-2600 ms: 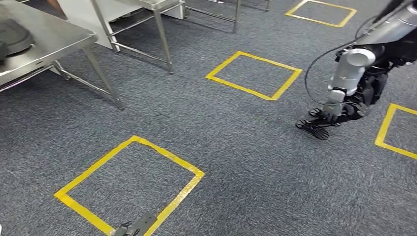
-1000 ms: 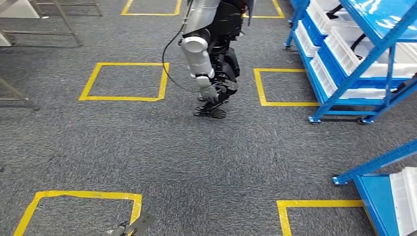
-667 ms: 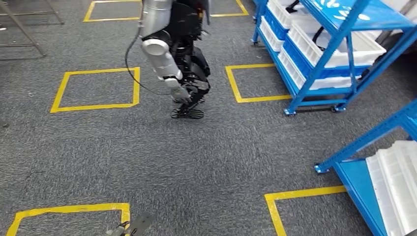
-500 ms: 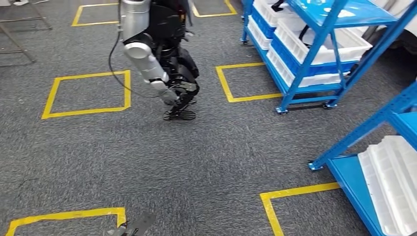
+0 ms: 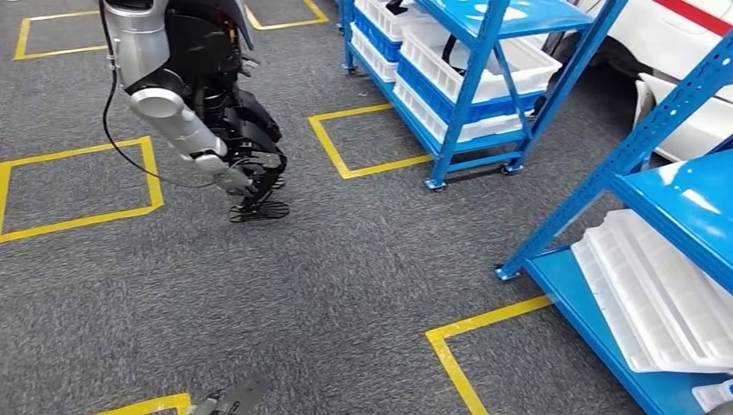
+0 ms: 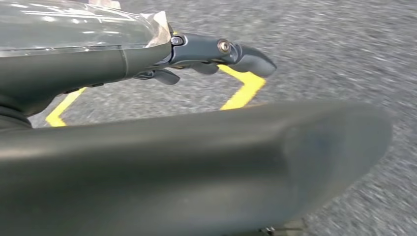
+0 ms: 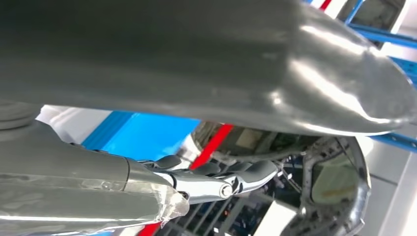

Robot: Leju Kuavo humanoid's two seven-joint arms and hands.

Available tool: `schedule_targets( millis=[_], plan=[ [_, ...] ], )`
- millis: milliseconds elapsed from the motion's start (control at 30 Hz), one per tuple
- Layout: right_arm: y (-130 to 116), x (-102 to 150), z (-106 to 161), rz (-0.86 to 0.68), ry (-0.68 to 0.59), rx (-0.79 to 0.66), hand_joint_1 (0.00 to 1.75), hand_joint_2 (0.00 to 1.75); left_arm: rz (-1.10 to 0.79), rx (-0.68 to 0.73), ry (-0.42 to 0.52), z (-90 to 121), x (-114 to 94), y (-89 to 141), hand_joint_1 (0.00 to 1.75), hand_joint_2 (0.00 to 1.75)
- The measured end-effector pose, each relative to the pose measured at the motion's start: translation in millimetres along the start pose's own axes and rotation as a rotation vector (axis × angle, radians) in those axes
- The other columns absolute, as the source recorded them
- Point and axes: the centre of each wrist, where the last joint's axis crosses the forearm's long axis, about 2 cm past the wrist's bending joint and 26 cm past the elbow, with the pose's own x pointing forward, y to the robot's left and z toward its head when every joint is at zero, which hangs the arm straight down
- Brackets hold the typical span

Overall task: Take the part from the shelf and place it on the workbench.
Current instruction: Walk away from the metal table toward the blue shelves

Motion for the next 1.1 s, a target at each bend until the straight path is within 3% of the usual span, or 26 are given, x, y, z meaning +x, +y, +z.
schedule_targets(
  millis=[467,867,1100],
  plan=[
    [-3,-2,5,0.04,0.0,0.018,0.0,0.0,0.004,0.005,0.006,0,0,0,0.0,0.0],
    [-11,-34,39,0.15,0.169,0.178,0.0,0.0,0.026,0.015,0.035,2,-5,-1,0.0,0.0],
    [-13,-48,52,0.194,0.236,0.197,0.0,0.0,0.034,0.022,0.036,3,-4,-2,0.0,0.0]
  ],
)
